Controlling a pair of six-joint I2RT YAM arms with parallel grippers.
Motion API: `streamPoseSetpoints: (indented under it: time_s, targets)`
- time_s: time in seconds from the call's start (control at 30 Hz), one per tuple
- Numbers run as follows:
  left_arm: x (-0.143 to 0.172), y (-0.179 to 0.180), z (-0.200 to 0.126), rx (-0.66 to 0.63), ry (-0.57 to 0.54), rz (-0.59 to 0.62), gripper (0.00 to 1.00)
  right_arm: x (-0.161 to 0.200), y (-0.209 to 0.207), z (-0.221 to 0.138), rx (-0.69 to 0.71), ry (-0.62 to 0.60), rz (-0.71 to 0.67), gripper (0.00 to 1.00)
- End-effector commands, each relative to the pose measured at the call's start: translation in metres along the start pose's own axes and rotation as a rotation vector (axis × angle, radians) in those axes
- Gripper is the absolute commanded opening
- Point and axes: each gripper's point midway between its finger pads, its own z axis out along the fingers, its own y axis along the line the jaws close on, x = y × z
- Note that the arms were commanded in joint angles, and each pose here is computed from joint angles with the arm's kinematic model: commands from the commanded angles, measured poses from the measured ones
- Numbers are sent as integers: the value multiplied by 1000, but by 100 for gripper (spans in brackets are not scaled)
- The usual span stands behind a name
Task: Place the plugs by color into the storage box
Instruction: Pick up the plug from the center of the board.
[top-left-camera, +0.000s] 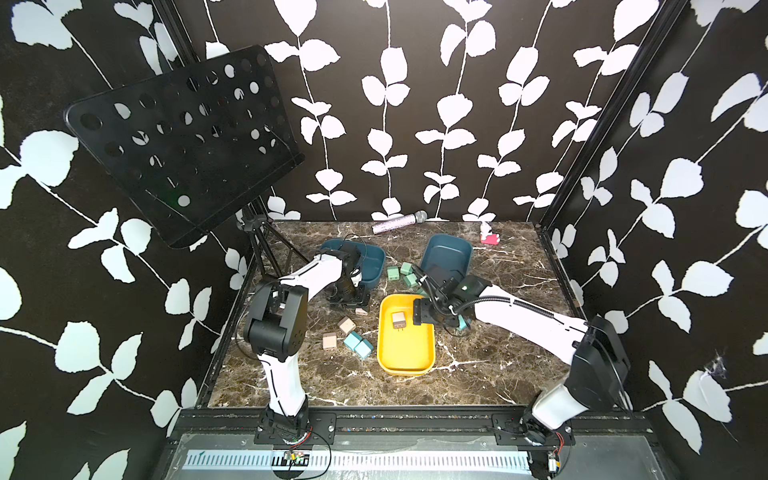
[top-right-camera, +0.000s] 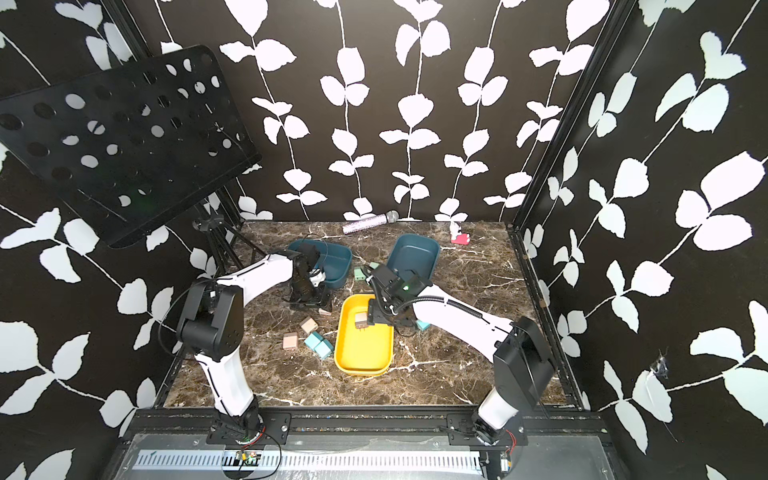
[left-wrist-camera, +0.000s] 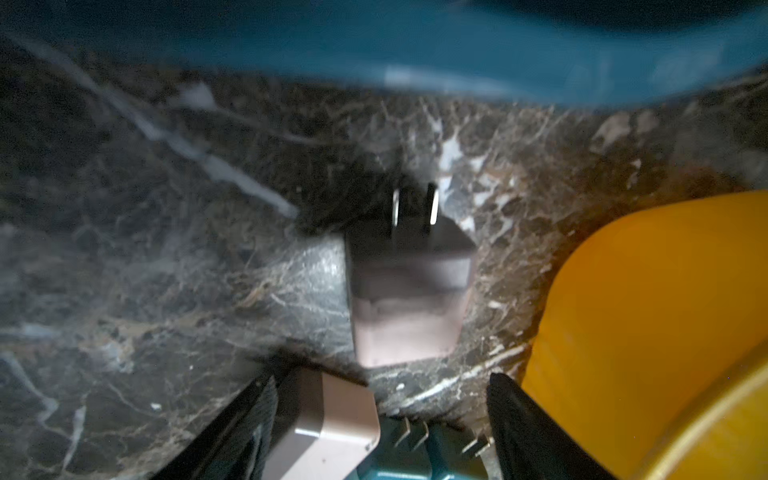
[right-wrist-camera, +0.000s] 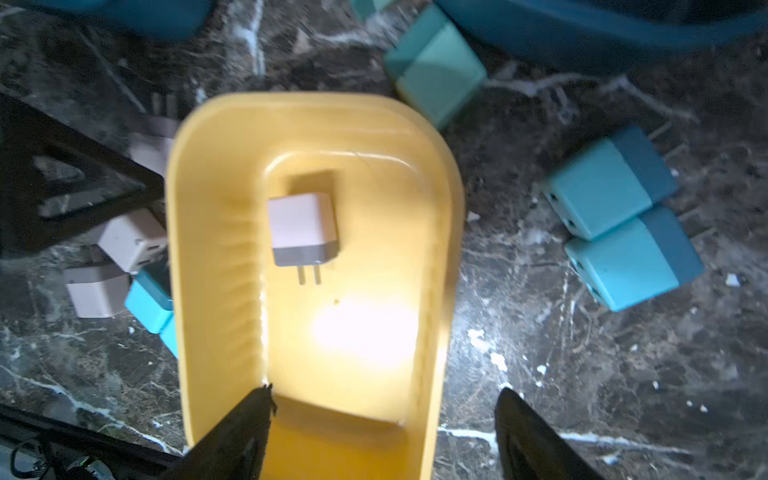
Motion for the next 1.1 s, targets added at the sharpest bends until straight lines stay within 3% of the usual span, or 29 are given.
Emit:
streamPoseSetpoints:
  time_s: [0.0,0.07,0.3,0.37,0.5,0.8,1.07]
  targets:
    - [-12,-6,-3,-30,-31,62,77,-1,-9,-6,15,-32,53,83]
    - [-14,-5,3,-38,-26,63,76,2,-13,-5,23,-28,58,83]
    - [-12,-1,17,-91,8,83,58,7,-17,2,32,-15,71,83]
    - [-9,1,19,-102,14,82,48,7,-16,5,29,-14,74,83]
    - [-8,1,16,-98,-9,84,40,7,-12,10,20,-5,75,83]
    - [-14,-13,-44,-74,-138,109,34,-2,1,10,-9,-13,63,83]
    - [-5,-36,-89,32,-206,102,34,-5,-2,12,0,-26,62,83]
